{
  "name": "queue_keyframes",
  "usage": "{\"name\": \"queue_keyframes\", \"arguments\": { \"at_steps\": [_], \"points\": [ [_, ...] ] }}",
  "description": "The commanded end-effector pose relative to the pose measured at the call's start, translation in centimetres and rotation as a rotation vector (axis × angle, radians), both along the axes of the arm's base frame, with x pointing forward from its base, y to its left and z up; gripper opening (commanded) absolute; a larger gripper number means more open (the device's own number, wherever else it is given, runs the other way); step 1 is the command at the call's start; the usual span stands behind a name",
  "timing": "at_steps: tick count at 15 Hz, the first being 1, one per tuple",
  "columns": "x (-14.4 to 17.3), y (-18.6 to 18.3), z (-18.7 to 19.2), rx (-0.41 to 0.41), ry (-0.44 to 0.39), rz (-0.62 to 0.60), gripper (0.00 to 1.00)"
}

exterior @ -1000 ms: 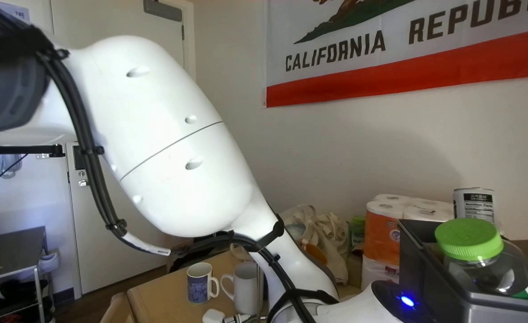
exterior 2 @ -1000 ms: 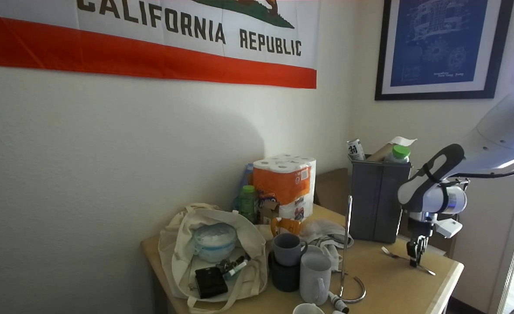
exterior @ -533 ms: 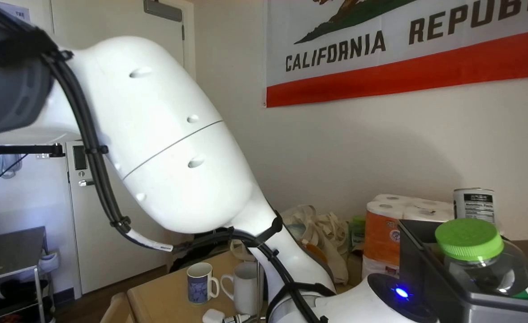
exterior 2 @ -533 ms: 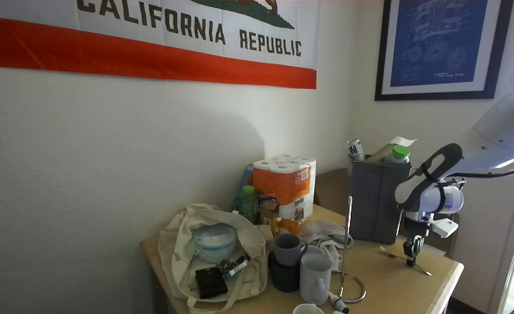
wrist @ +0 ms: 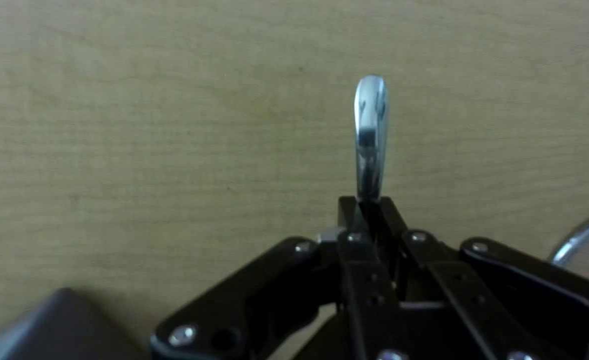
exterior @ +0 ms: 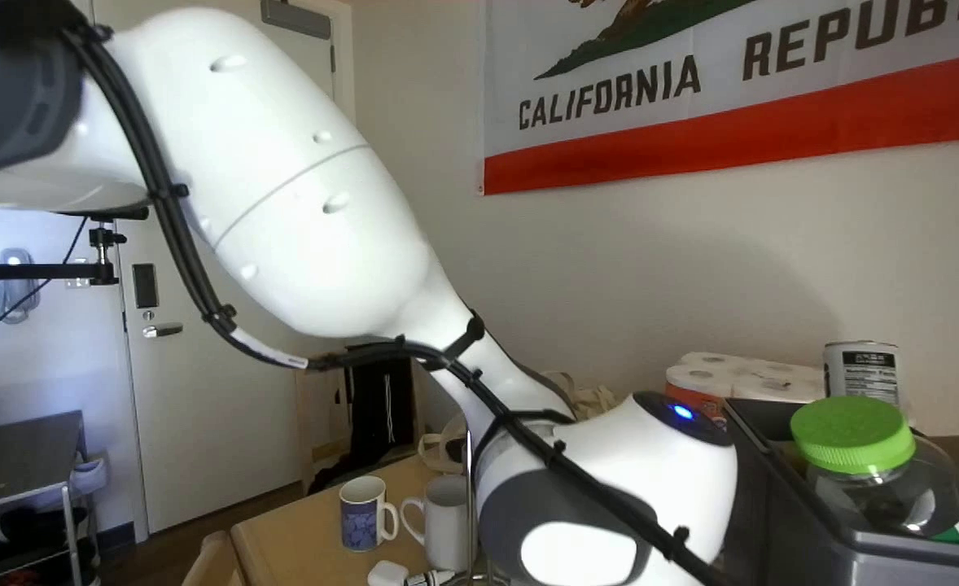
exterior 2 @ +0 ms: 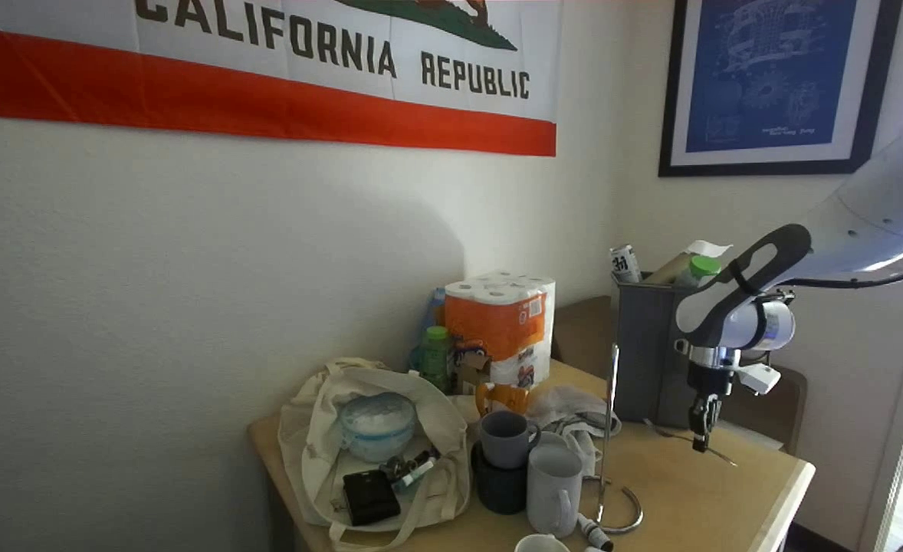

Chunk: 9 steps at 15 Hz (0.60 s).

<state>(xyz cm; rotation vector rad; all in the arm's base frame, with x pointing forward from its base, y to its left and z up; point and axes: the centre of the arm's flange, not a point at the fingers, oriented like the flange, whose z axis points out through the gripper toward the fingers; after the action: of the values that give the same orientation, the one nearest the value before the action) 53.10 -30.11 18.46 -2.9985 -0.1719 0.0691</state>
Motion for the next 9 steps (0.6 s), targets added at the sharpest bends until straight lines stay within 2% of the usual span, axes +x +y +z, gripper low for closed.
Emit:
{"name": "queue_keyframes", "arguments": {
  "at_steps": [1,5,9],
  "points": [
    [0.3,4.2,6.9,-0.001,0.005,0.054,0.03],
    [3.0,8.1,13.2,-0.034,-0.036,0.145,0.03],
    [6.1,12.3,19.4,-0.143,-0.149,0.213,0.03]
  ]
}}
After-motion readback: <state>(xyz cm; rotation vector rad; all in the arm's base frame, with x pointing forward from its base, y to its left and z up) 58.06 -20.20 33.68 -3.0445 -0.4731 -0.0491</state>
